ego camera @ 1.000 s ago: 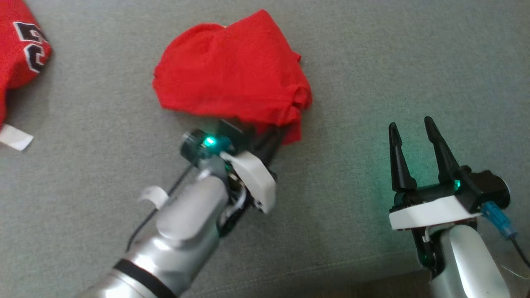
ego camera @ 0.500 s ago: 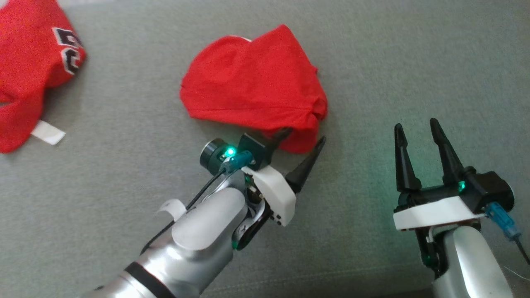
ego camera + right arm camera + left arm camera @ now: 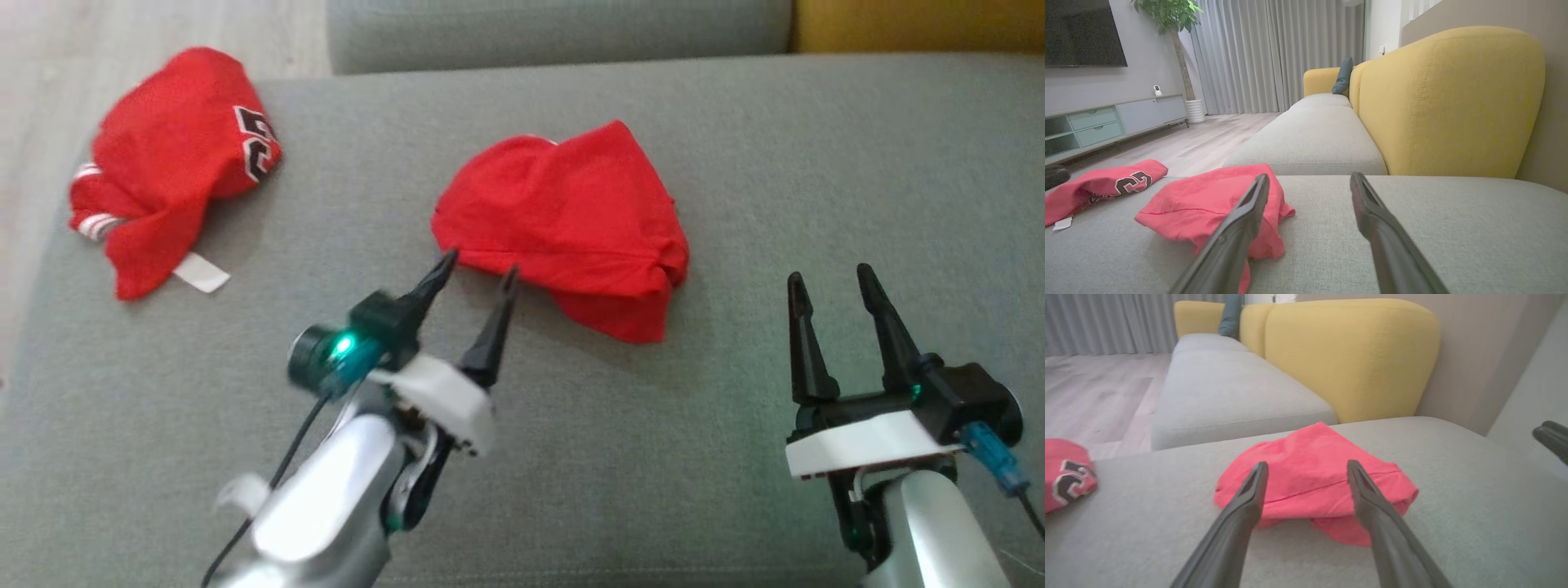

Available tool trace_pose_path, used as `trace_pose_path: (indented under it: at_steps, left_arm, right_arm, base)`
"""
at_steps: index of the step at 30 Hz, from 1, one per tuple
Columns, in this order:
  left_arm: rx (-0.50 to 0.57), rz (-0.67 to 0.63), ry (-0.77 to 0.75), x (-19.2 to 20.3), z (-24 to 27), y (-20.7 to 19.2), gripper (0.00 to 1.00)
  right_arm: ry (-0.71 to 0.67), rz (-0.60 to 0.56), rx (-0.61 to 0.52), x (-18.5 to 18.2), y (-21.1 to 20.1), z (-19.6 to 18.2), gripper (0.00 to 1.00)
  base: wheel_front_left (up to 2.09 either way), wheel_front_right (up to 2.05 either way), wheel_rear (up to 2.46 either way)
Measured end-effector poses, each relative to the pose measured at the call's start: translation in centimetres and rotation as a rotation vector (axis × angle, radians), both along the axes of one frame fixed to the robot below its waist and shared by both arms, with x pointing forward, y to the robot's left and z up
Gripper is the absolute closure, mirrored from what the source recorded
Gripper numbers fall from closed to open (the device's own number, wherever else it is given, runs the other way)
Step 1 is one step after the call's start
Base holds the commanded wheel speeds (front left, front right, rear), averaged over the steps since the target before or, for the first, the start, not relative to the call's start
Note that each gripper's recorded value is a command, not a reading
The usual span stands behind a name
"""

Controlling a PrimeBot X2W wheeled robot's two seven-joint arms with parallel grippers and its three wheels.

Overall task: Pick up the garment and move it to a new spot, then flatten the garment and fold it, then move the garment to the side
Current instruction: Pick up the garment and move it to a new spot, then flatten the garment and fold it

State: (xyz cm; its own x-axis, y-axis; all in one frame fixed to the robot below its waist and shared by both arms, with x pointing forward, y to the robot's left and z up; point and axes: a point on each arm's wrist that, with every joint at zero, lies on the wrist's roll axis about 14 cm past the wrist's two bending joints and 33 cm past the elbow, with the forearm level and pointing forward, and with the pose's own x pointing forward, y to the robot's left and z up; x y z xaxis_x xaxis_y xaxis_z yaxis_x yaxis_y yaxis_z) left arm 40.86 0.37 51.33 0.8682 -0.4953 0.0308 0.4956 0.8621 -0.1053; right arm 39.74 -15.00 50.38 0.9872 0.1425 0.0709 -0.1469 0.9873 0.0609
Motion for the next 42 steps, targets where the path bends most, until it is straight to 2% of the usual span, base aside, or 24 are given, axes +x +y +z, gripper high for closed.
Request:
trace_pose_path:
  at_steps: [5,9,18,42]
  left_arm:
    - [-0.012,0.126,-0.011,-1.3,0.1,3.6,0.00]
    - [-0.028,0.212,0.005,-2.8,-0.6,6.1,0.00]
    - [-0.042,0.342,-0.009,-4.7,-0.5,9.7,0.00]
    - [-0.046,0.361,-0.006,-5.7,-1.1,10.6,0.00]
  right_arm:
    - [-0.021,0.018,0.003,-0.1,0.6,0.7,0.00]
    - [0.007,0.026,0.013,-1.0,0.9,-0.1,0.00]
    - [0.037,0.008,0.034,-1.9,0.4,-1.1,0.00]
    - [0.049,0.004,0.043,-3.3,0.3,-1.4,0.00]
  base:
    - [0.00,0.00,0.00]
    - [0.00,0.00,0.00]
    - [0.00,0.00,0.00]
    - [0.00,0.00,0.00]
